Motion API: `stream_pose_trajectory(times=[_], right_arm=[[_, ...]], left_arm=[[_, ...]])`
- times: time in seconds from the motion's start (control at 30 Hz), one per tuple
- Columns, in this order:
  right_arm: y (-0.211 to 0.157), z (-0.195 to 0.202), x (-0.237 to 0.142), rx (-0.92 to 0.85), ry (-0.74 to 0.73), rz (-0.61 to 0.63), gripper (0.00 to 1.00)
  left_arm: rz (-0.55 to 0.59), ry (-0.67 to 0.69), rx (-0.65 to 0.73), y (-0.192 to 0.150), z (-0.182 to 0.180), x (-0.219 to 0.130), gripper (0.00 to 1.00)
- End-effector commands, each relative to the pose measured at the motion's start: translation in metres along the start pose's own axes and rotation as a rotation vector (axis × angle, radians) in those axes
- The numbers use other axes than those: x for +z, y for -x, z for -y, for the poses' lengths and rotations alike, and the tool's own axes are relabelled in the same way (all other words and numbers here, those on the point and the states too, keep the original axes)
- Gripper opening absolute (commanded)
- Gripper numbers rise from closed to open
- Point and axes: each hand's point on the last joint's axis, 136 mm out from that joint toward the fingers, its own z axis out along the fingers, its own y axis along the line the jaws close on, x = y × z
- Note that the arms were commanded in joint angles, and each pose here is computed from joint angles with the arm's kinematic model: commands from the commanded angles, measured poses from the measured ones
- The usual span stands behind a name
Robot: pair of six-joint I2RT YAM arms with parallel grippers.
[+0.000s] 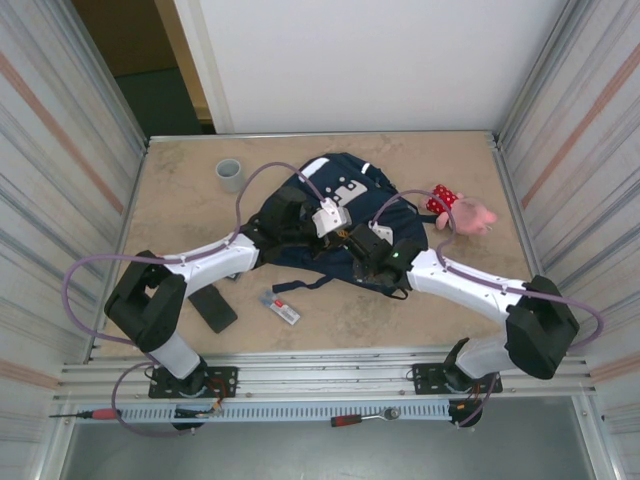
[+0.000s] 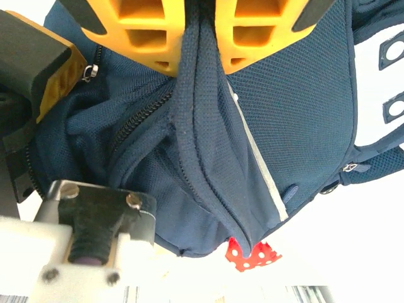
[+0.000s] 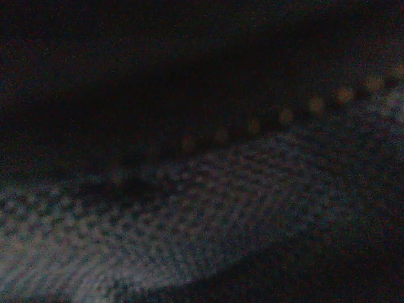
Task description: Pack the student bag
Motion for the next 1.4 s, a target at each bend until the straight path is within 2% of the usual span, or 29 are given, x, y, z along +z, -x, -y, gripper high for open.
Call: stream_pose_trajectory(times=[0.0,0.13,0.3,0.5,0.53,0.6,0.7,0.83,0.87,1.0,1.17,1.37], right_arm=[[-0.008,0.0,0.006,-0.034,-0.008,-0.057,0.13],[-0.008,0.015,0.004,-0.011,-0.059,-0.057,0.0],[-0.001,0.024,-0.015,-0.043,-0.021,-0.044,0.0],[-0.007,0.019,-0.032,-0.13,0.121,-0.133,0.0],[-0.008,0.017,-0.033,-0.133,0.139,-0.142,0.0],[-0.01,0.012,-0.033,-0.131,0.184,-0.172,0.0],[-0.012,0.006,-0.03,-0.115,0.206,-0.196,0.0],[-0.014,0.001,-0.029,-0.074,0.231,-0.225,0.0],[-0.014,0.0,-0.028,-0.061,0.239,-0.234,0.0],[-0.015,-0.008,-0.025,-0.007,0.279,-0.271,0.0],[-0.016,-0.016,-0.024,0.03,0.315,-0.293,0.0],[-0.017,-0.027,-0.025,0.045,0.357,-0.301,0.0]], left_arm=[[0.123,0.03,0.0,0.043,-0.017,-0.01,0.0],[0.116,0.043,0.002,0.041,-0.019,-0.013,0.0],[0.025,0.065,0.052,0.014,-0.024,-0.011,0.0],[-0.064,0.019,0.14,-0.011,-0.021,-0.006,0.0],[-0.064,0.019,0.138,-0.01,-0.022,-0.005,0.04],[-0.045,0.001,0.102,-0.004,-0.02,-0.005,0.22],[-0.015,0.011,-0.029,0.006,-0.019,-0.012,0.44],[-0.024,0.135,-0.318,0.002,-0.027,-0.034,0.58],[-0.038,0.198,-0.431,-0.004,-0.032,-0.042,0.59],[-0.138,0.392,-0.818,-0.048,-0.034,-0.07,0.63],[-0.214,0.491,-1.147,-0.101,-0.015,-0.081,0.62],[-0.207,0.568,-1.297,-0.144,-0.02,-0.066,0.6]])
